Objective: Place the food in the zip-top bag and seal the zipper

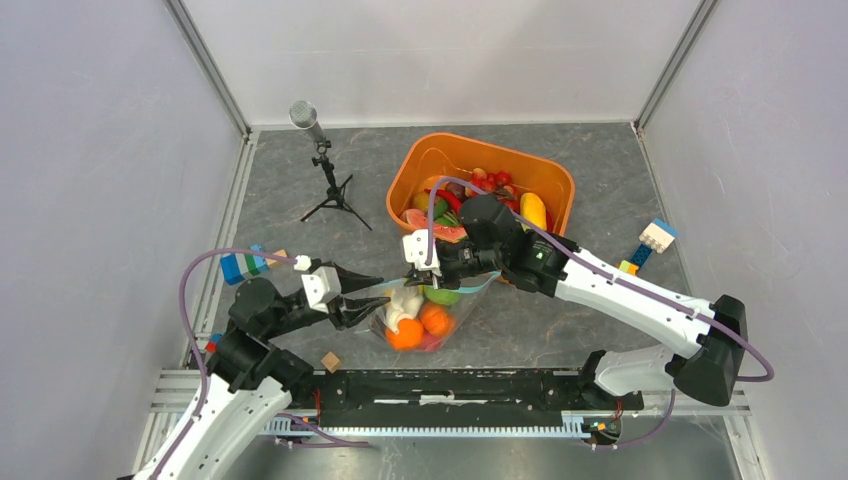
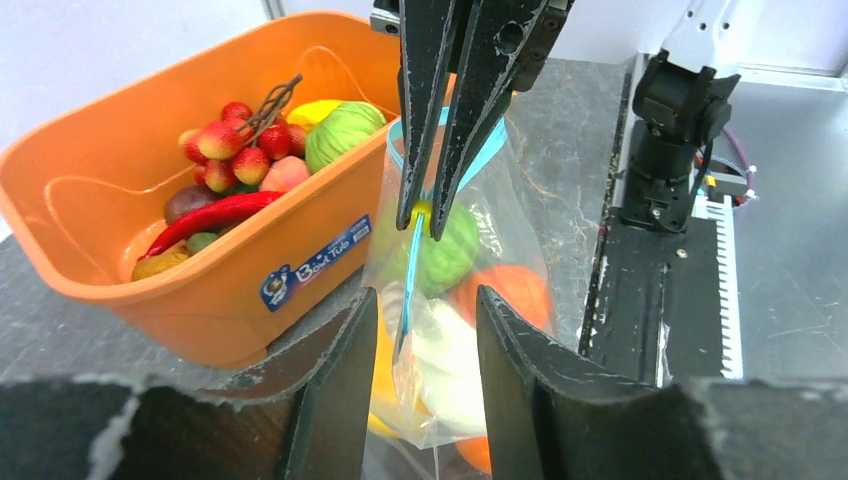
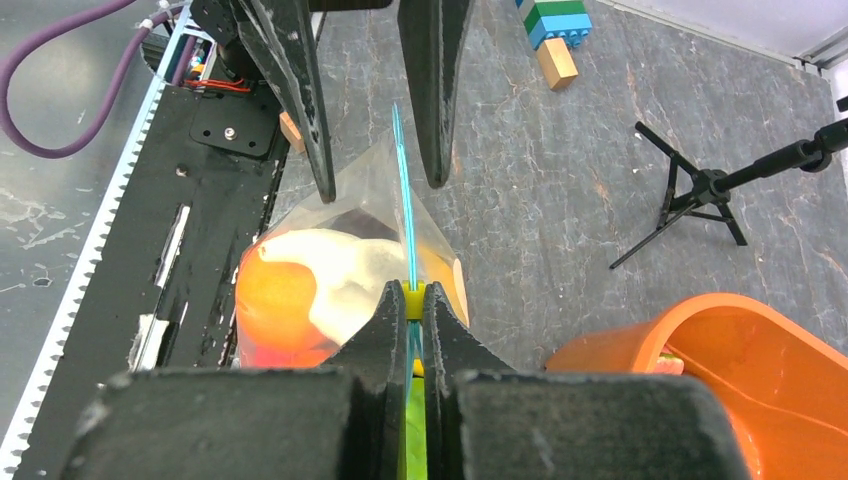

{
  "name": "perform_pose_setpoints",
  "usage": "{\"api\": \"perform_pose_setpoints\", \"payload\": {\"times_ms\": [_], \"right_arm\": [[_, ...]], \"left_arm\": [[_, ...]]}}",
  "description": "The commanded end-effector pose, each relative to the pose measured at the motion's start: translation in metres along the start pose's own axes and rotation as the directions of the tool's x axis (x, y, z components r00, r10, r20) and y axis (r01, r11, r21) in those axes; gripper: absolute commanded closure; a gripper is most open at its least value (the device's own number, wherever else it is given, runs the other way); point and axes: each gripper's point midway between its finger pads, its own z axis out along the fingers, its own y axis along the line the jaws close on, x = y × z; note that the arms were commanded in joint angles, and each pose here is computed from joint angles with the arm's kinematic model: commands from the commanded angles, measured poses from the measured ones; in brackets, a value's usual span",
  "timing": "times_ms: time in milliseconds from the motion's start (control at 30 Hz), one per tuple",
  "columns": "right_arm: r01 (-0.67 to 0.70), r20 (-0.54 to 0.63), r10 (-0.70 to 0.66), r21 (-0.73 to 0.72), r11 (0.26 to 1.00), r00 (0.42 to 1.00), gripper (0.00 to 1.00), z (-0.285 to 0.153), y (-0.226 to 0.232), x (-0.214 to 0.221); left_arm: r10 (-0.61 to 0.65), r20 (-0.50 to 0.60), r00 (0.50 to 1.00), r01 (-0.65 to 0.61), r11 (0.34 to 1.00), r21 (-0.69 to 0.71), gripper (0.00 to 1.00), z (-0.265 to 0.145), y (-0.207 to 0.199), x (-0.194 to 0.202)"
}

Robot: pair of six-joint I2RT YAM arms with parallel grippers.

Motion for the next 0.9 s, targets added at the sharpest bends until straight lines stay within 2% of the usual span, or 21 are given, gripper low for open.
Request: {"api": "perform_pose_setpoints", "payload": {"times_ms": [0,33,200,233,500,867], "right_arm": [[0.032,0.074,-0.032,0.005,0.999,0.997,1.00,-0.003,-0.005,-0.026],[0.032,0.074,-0.033,0.006,0.999,0.997,1.00,-0.003,-0.005,-0.026],[0.033,0.060,-0.033,0.011,0.999,0.998,1.00,-0.006,-0.003,-0.021],[0.033,0.051,-0.034,0.021,0.999,0.998,1.00,-0.007,-0.003,-0.018],[0.030,-0.034,-0.026,0.123,0.992,0.999,1.00,-0.023,-0.011,0.005],[-0.009,-0.084,0.027,0.214,0.977,0.996,1.00,-0.054,-0.020,0.033]], "left_arm": [[0.031,0.031,0.999,-0.034,0.995,0.096,0.53,0.005,-0.010,-0.021],[0.028,0.020,0.999,-0.030,0.995,0.092,0.56,0.006,-0.009,-0.019],[0.036,0.005,0.999,-0.036,0.999,0.038,0.93,0.008,0.002,-0.017],[0.038,0.004,0.999,-0.038,0.999,0.016,0.97,0.007,0.006,-0.017],[0.074,0.025,0.997,-0.069,0.983,-0.171,0.98,-0.013,0.025,-0.017],[0.091,-0.003,0.996,-0.089,0.968,-0.235,0.98,-0.026,0.030,-0.013]]}}
